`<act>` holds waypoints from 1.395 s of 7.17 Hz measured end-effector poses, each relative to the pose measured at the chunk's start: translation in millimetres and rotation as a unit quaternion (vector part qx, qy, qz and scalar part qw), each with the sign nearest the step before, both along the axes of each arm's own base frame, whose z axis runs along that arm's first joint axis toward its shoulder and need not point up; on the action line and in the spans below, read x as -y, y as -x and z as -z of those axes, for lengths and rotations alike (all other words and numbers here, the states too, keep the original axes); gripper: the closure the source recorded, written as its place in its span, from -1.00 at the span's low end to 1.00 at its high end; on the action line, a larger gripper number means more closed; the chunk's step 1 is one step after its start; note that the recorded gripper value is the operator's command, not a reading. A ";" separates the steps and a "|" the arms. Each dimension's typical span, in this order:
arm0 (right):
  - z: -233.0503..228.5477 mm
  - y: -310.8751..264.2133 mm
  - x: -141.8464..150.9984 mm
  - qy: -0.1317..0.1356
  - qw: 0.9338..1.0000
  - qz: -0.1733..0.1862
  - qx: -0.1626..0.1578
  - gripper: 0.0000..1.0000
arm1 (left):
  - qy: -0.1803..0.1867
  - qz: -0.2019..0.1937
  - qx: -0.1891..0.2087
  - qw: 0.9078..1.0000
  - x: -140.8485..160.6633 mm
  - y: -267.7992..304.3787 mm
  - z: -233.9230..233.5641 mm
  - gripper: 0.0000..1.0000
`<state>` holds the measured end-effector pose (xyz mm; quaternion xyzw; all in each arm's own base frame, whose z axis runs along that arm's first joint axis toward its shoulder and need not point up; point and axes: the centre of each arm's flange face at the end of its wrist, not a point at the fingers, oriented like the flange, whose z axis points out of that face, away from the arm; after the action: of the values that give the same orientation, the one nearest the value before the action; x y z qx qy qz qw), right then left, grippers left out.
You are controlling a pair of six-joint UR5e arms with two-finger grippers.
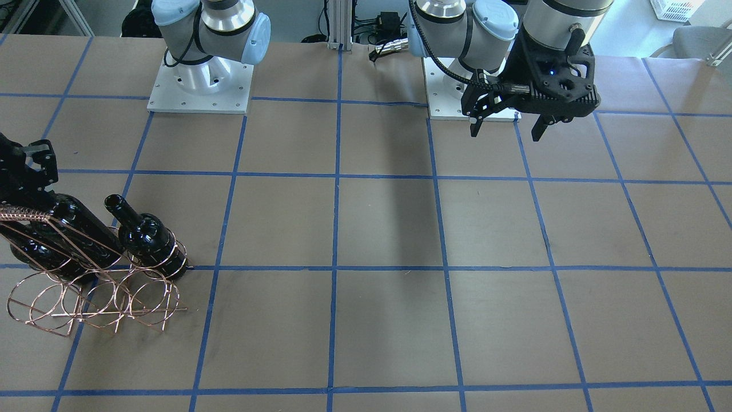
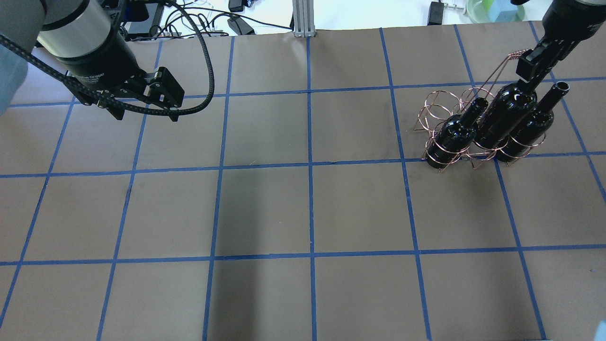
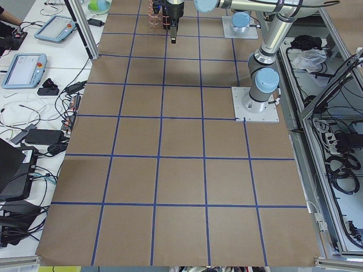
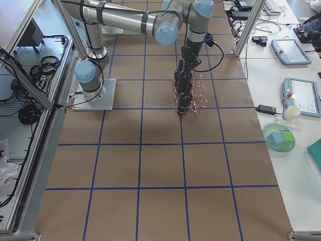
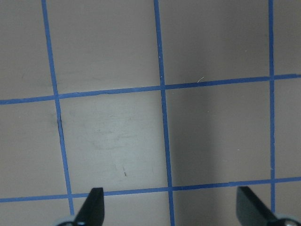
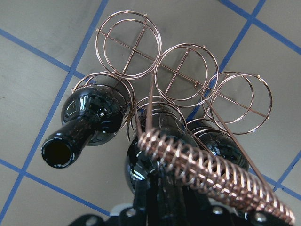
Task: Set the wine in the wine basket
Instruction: 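Push the bottle deeper into the wire rack with the right gripper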
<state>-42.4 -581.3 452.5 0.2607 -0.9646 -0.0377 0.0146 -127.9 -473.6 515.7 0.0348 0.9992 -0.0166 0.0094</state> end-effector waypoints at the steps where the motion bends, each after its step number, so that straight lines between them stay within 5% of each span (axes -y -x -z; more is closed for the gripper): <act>1: 5.2 0.8 2.5 -0.004 1.000 0.000 0.001 1.00 | 0.000 0.000 0.000 1.000 -0.1 0.0 -0.1 -1.00; 10: 34.0 3.6 7.9 -0.030 1.000 0.007 0.003 0.97 | -0.001 0.001 0.000 1.000 -0.2 0.0 0.0 -1.00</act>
<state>-46.0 -589.2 418.5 0.2543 -0.9648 -0.0664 0.0038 -127.9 -473.3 515.7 0.0355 0.9992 -0.0160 0.0093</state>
